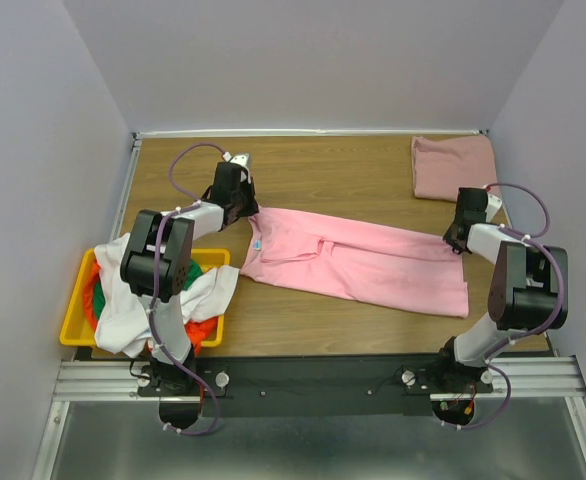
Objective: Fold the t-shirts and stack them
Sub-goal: Fold the tshirt
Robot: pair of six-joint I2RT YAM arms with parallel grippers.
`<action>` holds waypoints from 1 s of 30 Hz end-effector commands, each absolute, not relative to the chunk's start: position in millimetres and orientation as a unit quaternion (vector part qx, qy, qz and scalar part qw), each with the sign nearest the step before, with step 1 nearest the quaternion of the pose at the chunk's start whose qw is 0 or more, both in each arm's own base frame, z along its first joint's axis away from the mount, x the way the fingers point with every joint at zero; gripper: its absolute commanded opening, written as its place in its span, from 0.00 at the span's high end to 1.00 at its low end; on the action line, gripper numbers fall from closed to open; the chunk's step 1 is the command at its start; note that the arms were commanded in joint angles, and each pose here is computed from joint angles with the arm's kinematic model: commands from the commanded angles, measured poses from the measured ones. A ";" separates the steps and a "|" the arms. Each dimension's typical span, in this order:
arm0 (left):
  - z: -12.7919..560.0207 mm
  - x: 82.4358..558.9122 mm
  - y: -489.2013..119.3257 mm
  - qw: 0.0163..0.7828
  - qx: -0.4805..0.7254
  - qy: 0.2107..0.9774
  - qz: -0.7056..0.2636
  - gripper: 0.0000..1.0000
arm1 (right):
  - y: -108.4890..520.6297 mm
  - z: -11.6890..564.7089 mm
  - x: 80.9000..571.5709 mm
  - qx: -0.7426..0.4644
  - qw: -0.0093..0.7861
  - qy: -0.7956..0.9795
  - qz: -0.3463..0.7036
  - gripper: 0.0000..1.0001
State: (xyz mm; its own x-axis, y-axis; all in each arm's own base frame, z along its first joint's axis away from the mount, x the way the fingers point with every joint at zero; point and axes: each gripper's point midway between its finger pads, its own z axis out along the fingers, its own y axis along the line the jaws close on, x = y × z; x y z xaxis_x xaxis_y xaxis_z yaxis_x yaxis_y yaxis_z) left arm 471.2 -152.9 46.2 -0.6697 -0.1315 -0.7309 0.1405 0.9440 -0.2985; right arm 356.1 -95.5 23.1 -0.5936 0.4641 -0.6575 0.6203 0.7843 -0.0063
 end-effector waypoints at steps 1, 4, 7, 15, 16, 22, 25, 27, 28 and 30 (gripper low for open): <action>43.8 465.8 -154.3 0.396 0.004 0.903 -0.169 0.92 | -108.0 37.7 351.1 0.318 0.336 0.874 -0.150 0.99; 49.3 465.7 -154.1 0.395 0.008 0.903 -0.166 0.64 | -109.4 47.8 352.4 0.316 0.343 0.871 -0.153 0.90; 61.0 467.3 -151.5 0.405 0.008 0.900 -0.160 0.52 | -110.6 59.2 353.3 0.313 0.348 0.870 -0.157 0.47; 144.9 471.3 -159.7 0.477 0.007 0.864 -0.160 0.44 | -98.0 100.0 359.6 0.302 0.386 0.864 -0.119 0.08; 152.6 469.5 -162.6 0.484 0.007 0.860 -0.160 0.44 | -89.0 105.6 361.9 0.295 0.394 0.865 -0.098 0.08; 177.5 425.1 -244.5 0.504 0.057 0.836 -0.208 0.45 | 4.5 108.9 379.7 0.220 0.396 0.891 0.031 0.07; 169.0 399.7 -282.7 0.483 0.087 0.827 -0.273 0.46 | 44.6 100.4 381.9 0.187 0.379 0.903 0.083 0.07; 154.5 379.9 -306.5 0.458 0.101 0.826 -0.312 0.47 | 68.1 90.2 380.6 0.168 0.367 0.909 0.102 0.07; 149.0 374.6 -311.9 0.452 0.103 0.826 -0.320 0.47 | 76.3 87.1 378.7 0.163 0.360 0.911 0.116 0.07; 131.5 363.7 -321.9 0.431 0.108 0.828 -0.342 0.47 | 87.0 78.8 375.7 0.158 0.351 0.913 0.136 0.07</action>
State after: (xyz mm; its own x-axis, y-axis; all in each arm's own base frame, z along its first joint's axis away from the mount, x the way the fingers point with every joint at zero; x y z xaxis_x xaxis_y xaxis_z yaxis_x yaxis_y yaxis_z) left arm 377.8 -305.0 155.0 -0.5429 -0.0857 -0.8354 0.4583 0.8034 -0.3802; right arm 377.1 56.2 87.4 -0.6670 0.3556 -0.6547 0.2508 0.9346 0.2522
